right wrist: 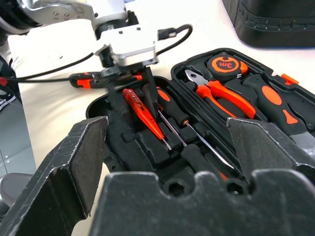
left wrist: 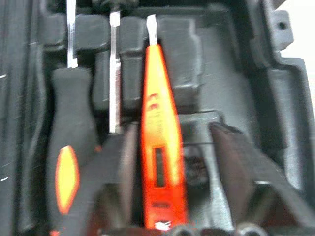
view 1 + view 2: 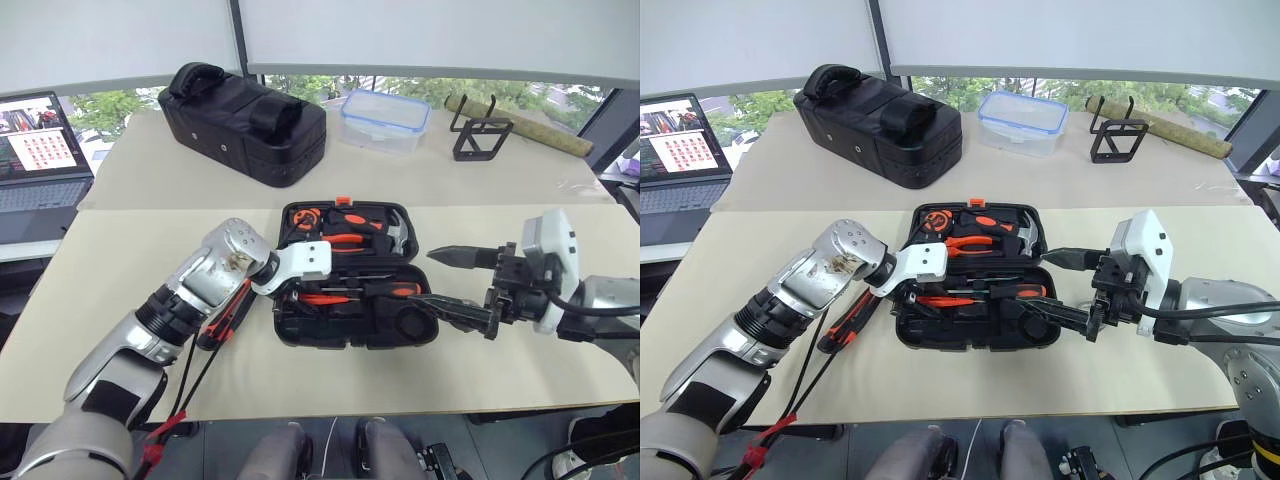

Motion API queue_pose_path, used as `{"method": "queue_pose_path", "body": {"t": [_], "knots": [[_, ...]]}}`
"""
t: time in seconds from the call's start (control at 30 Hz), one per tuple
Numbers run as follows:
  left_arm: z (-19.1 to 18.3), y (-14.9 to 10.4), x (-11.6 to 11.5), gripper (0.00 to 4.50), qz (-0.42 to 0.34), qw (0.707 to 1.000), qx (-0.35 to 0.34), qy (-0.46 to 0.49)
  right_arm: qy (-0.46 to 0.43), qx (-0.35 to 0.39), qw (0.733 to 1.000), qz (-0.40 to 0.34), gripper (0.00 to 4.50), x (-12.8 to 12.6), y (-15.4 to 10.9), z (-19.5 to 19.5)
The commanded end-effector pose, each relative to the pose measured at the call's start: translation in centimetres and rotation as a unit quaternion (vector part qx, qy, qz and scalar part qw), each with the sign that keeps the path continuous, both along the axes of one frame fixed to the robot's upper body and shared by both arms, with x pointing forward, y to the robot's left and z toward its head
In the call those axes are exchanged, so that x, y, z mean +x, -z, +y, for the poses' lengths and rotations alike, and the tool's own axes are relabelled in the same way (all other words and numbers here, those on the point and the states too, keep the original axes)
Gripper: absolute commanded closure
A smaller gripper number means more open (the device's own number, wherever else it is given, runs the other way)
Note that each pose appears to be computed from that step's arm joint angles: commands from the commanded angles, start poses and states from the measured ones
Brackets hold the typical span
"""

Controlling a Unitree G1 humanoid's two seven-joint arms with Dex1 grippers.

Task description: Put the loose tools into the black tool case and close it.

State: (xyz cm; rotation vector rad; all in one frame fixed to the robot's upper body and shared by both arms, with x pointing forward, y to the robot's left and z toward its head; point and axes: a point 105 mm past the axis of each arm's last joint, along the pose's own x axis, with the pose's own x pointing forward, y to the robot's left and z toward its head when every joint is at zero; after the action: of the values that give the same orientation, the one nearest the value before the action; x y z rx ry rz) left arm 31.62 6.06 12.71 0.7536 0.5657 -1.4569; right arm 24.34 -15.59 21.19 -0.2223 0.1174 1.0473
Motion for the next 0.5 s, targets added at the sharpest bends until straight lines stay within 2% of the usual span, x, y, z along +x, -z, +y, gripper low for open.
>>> {"method": "queue_pose_path", "body": {"t": [0.03, 0.07, 0.17, 0.2, 0.23, 0.5], "knots": [[0.1, -3.8, 0.4, 0.32, -0.012, 0.998, -0.065, -0.017, -0.011, 0.004, 1.0, -0.02, 0.0, -0.3, -0.7, 0.4], [0.1, -4.2, 0.2, 0.03, -0.007, 0.997, -0.074, -0.014, -0.012, 0.004, 1.0, -0.019, 0.0, -0.3, -0.7, 0.4], [1.8, -4.3, -0.2, 0.03, 0.015, 0.996, -0.088, -0.02, -0.011, 0.005, 1.0, -0.017, 0.0, -0.3, -0.6, 0.4], [2.2, -4.3, -0.1, 0.51, 0.016, 0.995, -0.093, -0.024, -0.011, 0.006, 1.0, -0.017, 0.0, -0.2, -0.6, 0.4], [2.4, -4.2, 0.0, 0.77, 0.015, 0.995, -0.098, -0.029, -0.01, 0.007, 1.0, -0.016, 0.0, -0.2, -0.5, 0.4], [2.1, -2.4, 0.8, 3.73, 0.013, 0.982, -0.177, -0.066, -0.012, 0.008, 1.0, -0.013, 0.0, 0.1, -0.4, 0.5]]}}
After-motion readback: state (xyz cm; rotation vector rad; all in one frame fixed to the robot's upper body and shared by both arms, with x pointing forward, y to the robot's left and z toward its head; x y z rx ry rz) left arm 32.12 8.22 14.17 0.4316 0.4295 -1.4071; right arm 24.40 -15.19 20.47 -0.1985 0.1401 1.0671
